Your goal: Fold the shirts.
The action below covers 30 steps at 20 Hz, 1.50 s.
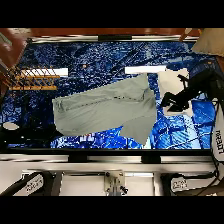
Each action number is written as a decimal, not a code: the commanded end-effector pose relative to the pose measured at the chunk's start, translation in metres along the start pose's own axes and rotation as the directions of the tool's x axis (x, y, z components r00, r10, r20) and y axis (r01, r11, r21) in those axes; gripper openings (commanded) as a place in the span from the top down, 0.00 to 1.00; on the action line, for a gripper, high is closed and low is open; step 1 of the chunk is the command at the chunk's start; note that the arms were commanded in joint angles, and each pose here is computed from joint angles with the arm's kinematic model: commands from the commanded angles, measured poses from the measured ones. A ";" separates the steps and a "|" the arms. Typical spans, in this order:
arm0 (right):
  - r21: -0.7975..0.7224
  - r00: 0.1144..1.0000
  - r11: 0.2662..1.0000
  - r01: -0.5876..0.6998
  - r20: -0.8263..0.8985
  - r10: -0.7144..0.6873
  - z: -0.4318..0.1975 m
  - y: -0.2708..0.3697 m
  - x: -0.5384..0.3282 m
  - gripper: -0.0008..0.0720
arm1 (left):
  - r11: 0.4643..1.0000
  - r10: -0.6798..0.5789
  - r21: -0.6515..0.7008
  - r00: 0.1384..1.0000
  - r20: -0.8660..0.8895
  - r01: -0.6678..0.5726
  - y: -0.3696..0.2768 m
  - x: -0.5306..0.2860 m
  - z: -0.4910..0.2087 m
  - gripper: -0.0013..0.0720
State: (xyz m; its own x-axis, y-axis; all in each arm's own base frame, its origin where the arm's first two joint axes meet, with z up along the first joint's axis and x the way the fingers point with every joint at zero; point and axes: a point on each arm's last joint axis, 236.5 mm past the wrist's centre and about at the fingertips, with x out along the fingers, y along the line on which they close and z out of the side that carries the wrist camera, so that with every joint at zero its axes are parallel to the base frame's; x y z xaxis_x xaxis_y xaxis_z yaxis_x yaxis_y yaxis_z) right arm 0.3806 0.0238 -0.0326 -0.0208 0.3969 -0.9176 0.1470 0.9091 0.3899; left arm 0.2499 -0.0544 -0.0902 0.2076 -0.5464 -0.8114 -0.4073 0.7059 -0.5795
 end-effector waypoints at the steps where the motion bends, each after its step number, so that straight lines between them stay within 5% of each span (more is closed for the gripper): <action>1: -0.006 0.999 1.000 -0.014 -0.039 0.014 0.002 0.005 0.042 0.15 | 0.999 -0.006 0.052 1.000 -0.005 0.006 -0.007 -0.007 0.004 0.93; 8: -0.050 0.993 0.992 0.115 -0.029 -0.116 0.012 -0.021 0.061 0.16 | 0.997 0.008 0.077 0.998 -0.059 -0.004 -0.004 -0.008 -0.009 0.93; 13: -0.023 0.997 0.998 0.051 -0.053 -0.052 0.011 -0.010 0.073 0.18 | 0.996 0.009 0.085 0.998 -0.055 -0.005 -0.004 -0.008 -0.008 0.93; 14: -0.019 0.997 0.999 0.041 -0.063 -0.042 0.009 -0.008 0.074 0.32 | 0.996 0.009 0.086 0.998 -0.055 -0.005 -0.004 -0.008 -0.008 0.93; 21: 0.002 0.995 1.000 -0.007 -0.097 0.008 0.003 0.002 0.079 0.32 | 0.991 0.027 0.129 0.999 -0.022 -0.024 -0.008 -0.018 0.005 0.93; 23: -0.008 0.992 0.999 -0.046 -0.121 0.045 -0.003 0.010 0.078 0.69 | 0.988 0.023 0.153 1.000 0.014 -0.025 -0.016 -0.026 0.019 0.93; 25: -0.070 0.988 0.995 -0.077 -0.141 0.066 -0.009 0.024 0.077 0.88 | 0.982 0.027 0.187 0.998 0.054 -0.036 -0.024 -0.038 0.034 0.93; 27: -0.184 0.995 0.980 -0.074 -0.078 0.060 0.001 0.043 0.060 0.88 | 0.965 0.017 0.257 0.994 0.105 -0.043 -0.041 -0.057 0.052 0.94; 30: -0.409 0.963 0.913 0.013 0.250 0.098 0.051 0.102 -0.029 0.88 | 0.877 -0.066 0.466 0.932 0.357 -0.117 -0.112 -0.137 0.095 0.94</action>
State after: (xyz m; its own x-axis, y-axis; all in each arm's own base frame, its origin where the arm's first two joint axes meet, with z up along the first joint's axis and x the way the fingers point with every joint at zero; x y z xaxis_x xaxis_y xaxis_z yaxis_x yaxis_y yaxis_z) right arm 0.4082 0.0858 -0.0416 0.0154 0.4400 -0.8978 -0.0913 0.8948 0.4370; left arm 0.3162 -0.0262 0.0034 0.3627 -0.4615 -0.8096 -0.1092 0.8417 -0.5287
